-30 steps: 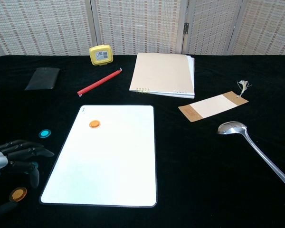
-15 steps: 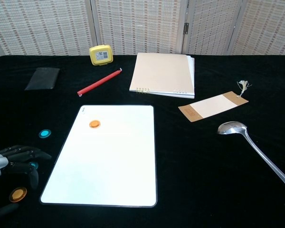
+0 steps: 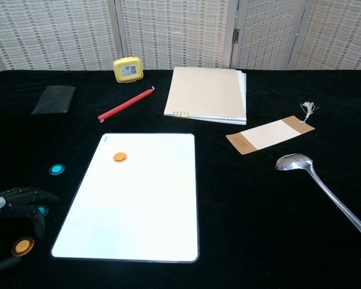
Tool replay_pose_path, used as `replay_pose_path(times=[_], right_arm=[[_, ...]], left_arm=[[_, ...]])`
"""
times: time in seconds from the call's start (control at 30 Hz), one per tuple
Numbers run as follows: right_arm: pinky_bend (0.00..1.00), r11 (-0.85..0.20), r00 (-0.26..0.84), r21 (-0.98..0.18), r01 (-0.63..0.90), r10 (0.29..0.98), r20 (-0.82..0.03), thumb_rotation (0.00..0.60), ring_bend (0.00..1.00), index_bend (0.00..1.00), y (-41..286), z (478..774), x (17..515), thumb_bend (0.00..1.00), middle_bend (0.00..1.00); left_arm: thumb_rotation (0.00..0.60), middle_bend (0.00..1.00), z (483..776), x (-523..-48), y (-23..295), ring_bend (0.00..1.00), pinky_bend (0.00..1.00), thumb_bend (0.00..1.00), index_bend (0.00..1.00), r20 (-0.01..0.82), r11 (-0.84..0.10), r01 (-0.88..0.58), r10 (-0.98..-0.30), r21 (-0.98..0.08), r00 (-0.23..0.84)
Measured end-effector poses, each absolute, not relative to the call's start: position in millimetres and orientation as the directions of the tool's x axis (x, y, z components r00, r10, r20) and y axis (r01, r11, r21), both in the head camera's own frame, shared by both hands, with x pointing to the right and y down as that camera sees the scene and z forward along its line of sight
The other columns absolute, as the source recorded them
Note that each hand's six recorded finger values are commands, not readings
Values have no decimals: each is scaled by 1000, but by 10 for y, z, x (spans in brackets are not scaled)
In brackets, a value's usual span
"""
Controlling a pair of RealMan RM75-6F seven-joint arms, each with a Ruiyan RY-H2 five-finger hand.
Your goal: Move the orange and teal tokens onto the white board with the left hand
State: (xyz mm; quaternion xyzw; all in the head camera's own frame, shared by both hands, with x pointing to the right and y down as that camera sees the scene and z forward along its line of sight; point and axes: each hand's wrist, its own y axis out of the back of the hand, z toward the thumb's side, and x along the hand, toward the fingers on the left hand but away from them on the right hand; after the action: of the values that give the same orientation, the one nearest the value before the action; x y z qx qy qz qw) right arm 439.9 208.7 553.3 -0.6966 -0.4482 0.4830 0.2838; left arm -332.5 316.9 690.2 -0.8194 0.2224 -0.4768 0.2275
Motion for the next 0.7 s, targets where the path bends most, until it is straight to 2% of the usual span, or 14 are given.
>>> replay_pose_path(times=[0.37, 0.7], right_arm=[[0, -435, 129, -830, 350, 900, -417, 600, 6, 0, 2089, 5512, 4390, 483, 0], [0, -433, 128, -830, 352, 901, -415, 600, 5, 0, 2096, 5497, 4390, 484, 0]], left_arm=[[600, 141, 6975, -3399, 3164, 8, 0, 414, 485, 690, -814, -233, -577, -533, 436], [600, 143, 7006, -3457, 3105, 10, 0, 414, 514, 674, -795, -254, -603, -550, 427]])
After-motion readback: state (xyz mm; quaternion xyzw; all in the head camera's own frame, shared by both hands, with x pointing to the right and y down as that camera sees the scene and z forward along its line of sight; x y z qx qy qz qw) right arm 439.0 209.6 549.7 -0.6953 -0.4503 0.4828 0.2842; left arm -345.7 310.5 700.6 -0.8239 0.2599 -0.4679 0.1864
